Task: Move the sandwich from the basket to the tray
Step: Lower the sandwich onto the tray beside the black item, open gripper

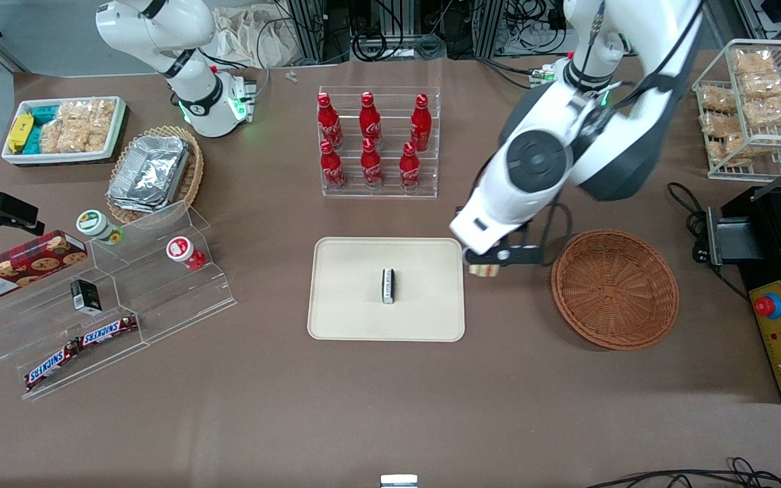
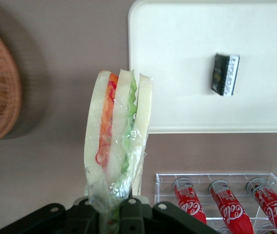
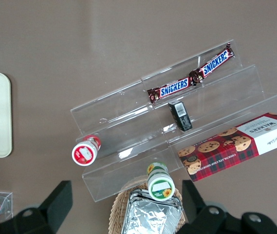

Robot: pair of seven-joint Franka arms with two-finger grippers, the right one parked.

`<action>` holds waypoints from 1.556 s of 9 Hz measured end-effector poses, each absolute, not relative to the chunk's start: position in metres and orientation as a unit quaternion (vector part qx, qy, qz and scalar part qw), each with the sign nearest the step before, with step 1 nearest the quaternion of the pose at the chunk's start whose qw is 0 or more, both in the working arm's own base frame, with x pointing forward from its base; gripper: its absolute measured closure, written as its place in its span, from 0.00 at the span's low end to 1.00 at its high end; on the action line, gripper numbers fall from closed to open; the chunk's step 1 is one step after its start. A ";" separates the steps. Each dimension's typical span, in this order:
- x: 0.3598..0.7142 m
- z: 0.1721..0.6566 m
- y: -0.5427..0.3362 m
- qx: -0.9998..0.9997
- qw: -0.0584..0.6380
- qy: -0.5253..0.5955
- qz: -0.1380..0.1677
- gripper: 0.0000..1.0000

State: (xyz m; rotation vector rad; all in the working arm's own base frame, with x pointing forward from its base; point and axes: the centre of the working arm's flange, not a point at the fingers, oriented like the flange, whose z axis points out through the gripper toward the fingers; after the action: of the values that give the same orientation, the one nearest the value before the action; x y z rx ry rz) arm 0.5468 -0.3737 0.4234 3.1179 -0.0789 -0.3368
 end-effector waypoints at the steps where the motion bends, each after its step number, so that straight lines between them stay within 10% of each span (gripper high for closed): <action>1: 0.547 0.392 -0.389 0.993 -0.001 -0.037 -0.110 0.84; 8: 0.556 0.251 -0.424 0.993 0.003 -0.063 -0.098 0.85; 14: 0.563 0.247 -0.420 0.995 -0.027 -0.034 -0.089 0.03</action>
State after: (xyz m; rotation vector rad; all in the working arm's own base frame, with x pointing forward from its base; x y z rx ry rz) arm 0.5633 -0.4195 0.2466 3.1816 -0.1086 -0.2846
